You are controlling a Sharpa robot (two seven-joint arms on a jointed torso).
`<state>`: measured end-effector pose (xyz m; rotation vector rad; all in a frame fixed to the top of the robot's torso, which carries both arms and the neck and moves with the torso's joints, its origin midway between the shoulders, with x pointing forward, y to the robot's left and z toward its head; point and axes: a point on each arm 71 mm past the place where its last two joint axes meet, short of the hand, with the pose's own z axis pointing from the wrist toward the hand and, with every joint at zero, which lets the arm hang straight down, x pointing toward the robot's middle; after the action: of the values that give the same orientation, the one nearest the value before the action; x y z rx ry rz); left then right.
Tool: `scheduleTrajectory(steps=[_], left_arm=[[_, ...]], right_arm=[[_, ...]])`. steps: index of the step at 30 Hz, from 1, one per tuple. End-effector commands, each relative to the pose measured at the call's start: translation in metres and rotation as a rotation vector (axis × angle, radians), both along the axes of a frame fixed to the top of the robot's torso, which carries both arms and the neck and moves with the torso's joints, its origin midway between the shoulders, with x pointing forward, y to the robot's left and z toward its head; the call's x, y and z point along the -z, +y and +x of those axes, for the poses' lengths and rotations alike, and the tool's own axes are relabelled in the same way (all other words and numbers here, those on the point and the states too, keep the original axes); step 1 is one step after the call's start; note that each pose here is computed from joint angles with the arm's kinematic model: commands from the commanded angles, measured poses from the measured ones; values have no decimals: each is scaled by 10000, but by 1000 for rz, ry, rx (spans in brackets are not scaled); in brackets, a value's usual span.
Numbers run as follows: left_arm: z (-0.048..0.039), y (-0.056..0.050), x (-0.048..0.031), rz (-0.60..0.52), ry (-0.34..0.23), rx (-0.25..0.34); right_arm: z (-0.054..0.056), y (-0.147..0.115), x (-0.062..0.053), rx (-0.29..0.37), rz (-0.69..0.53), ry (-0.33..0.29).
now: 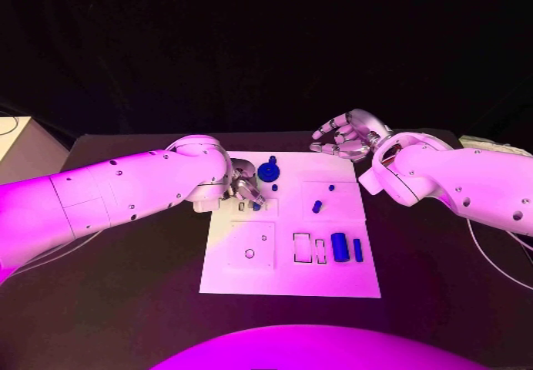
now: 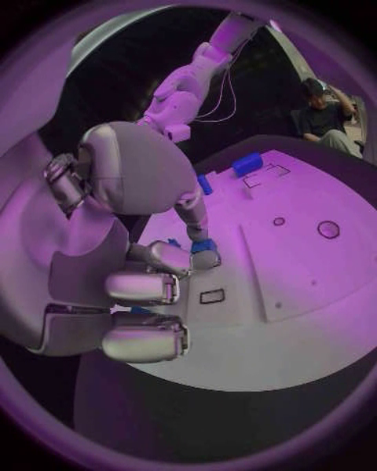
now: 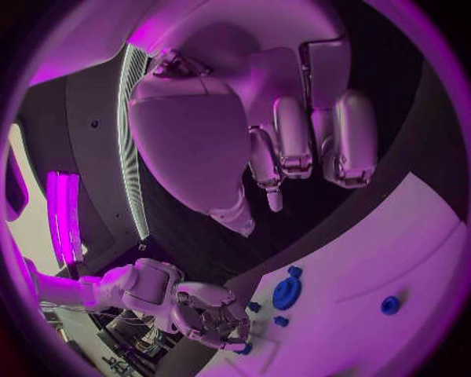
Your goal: Assemble the parts on the task board
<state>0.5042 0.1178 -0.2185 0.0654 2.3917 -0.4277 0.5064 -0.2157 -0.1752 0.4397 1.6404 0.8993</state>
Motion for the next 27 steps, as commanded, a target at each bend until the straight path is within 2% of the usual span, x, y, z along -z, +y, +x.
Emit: scheduleTrajectory(steps=[1, 27], left_arm=[[-22, 30, 73, 33, -11, 3], [-64, 56, 62, 15, -63, -11]], right_arm=[[-7, 17, 2, -20, -4, -3], [-9, 12, 7, -20, -5, -1]])
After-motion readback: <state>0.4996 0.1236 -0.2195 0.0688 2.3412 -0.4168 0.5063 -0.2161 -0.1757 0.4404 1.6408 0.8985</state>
